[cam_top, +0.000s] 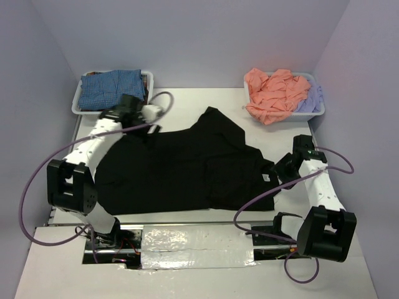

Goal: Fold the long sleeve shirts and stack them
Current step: Fold the shirt

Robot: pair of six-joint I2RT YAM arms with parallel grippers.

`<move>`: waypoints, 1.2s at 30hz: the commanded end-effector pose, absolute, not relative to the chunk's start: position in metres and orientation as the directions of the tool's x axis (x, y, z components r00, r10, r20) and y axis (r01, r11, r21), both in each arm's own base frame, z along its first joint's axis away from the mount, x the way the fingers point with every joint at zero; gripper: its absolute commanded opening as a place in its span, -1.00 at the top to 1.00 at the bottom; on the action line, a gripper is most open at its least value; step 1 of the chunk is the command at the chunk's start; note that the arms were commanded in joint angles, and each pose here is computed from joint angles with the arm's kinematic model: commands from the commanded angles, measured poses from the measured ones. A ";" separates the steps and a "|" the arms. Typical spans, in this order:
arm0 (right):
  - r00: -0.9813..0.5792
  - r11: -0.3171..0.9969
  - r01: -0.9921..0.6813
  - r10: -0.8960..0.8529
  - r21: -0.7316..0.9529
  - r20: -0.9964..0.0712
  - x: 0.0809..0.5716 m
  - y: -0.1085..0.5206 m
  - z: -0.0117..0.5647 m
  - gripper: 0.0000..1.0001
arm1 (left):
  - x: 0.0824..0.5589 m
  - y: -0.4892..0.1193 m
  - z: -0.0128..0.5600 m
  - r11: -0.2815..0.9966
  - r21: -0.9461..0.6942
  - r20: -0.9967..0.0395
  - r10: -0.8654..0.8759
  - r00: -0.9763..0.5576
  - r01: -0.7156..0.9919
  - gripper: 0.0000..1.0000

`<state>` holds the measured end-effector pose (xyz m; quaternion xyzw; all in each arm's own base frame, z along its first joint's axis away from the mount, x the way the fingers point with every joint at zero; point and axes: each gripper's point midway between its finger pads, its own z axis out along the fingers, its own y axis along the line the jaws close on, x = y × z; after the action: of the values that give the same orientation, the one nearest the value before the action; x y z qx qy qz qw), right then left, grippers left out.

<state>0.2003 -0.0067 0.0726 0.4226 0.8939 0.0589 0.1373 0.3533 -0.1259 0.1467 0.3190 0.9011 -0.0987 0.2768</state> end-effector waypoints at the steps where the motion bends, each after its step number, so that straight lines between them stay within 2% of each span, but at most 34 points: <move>1: -0.572 0.600 0.783 0.798 0.165 -0.191 0.183 -0.015 0.067 -0.21 | 0.304 -0.030 0.125 0.886 -0.071 -0.358 0.406 -0.841 0.458 -0.62; 2: -0.553 0.580 0.806 0.808 0.116 -0.202 0.175 -0.023 0.063 -0.23 | 0.288 0.010 0.116 0.936 -0.099 -0.292 0.297 -0.909 0.338 -0.62; 5: -0.547 0.553 0.833 0.824 0.004 -0.149 0.155 -0.026 0.050 -0.24 | 0.257 0.070 0.096 0.975 -0.057 -0.191 0.202 -0.961 0.216 -0.66; 6: -0.555 0.557 0.830 0.823 -0.017 -0.123 0.150 -0.025 0.045 -0.23 | 0.250 0.078 0.091 0.973 -0.039 -0.174 0.217 -0.961 0.227 -0.70; 10: -0.557 0.559 0.829 0.827 -0.004 -0.080 0.152 -0.018 0.034 -0.18 | 0.225 0.076 0.063 0.969 -0.044 -0.144 0.234 -0.962 0.242 -0.75; 17: -0.536 0.536 0.843 0.844 0.050 0.001 0.152 0.001 0.007 -0.09 | 0.214 0.093 0.025 0.981 0.019 -0.082 0.193 -0.978 0.192 -0.72; 20: -0.541 0.538 0.839 0.840 0.079 0.029 0.156 0.006 -0.005 0.17 | 0.213 0.101 0.016 0.978 0.060 -0.065 0.203 -0.977 0.199 -0.68; 21: -0.536 0.533 0.843 0.844 0.077 0.031 0.157 0.007 -0.007 0.32 | 0.212 0.101 0.014 0.976 0.063 -0.061 0.212 -0.975 0.208 -0.62; 22: -0.538 0.534 0.841 0.843 0.081 0.022 0.160 0.005 -0.006 0.36 | 0.209 0.101 0.010 0.976 0.064 -0.053 0.213 -0.976 0.210 -0.58; 23: -0.547 0.544 0.834 0.837 0.093 0.011 0.163 0.005 -0.005 0.60 | 0.207 0.101 0.009 0.975 0.062 -0.049 0.218 -0.975 0.215 -0.53; 24: -0.548 0.545 0.833 0.836 0.096 0.001 0.164 0.004 -0.005 0.97 | 0.205 0.100 0.007 0.973 0.058 -0.047 0.228 -0.972 0.225 -0.45; 25: -0.539 0.537 0.838 0.842 0.095 -0.003 0.163 0.003 -0.004 1.00 | 0.199 0.098 0.003 0.971 0.050 -0.036 0.234 -0.972 0.232 -0.36; 26: -0.533 0.532 0.842 0.846 0.089 -0.014 0.162 0.002 -0.004 1.00 | 0.198 0.098 0.001 0.968 0.050 -0.034 0.249 -0.968 0.247 -0.14; 28: -0.532 0.530 0.844 0.847 0.084 -0.001 0.157 0.004 -0.004 1.00 | 0.190 0.099 -0.004 0.964 0.055 -0.014 0.260 -0.965 0.259 0.15; 29: -0.530 0.528 0.845 0.848 0.087 0.000 0.154 0.005 -0.002 1.00 | 0.187 0.099 -0.006 0.959 0.056 -0.004 0.278 -0.961 0.277 0.39; 30: -0.523 0.521 0.851 0.852 0.064 0.014 0.147 0.006 -0.002 1.00 | 0.185 0.100 -0.007 0.957 0.055 0.003 0.285 -0.959 0.285 0.49; 33: -0.520 0.518 0.853 0.854 0.069 0.014 0.137 0.009 0.006 1.00 | 0.175 0.103 -0.007 0.945 0.062 0.043 0.318 -0.947 0.320 0.69; 36: -0.498 0.500 0.861 0.866 0.095 -0.040 0.139 0.006 0.023 1.00 | 0.171 0.109 -0.005 0.936 0.081 0.076 0.338 -0.938 0.343 0.62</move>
<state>0.1469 0.0138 0.0128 0.4875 0.8708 0.0594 0.0247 0.1977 0.1043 0.0106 0.1497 0.9874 0.0457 0.0234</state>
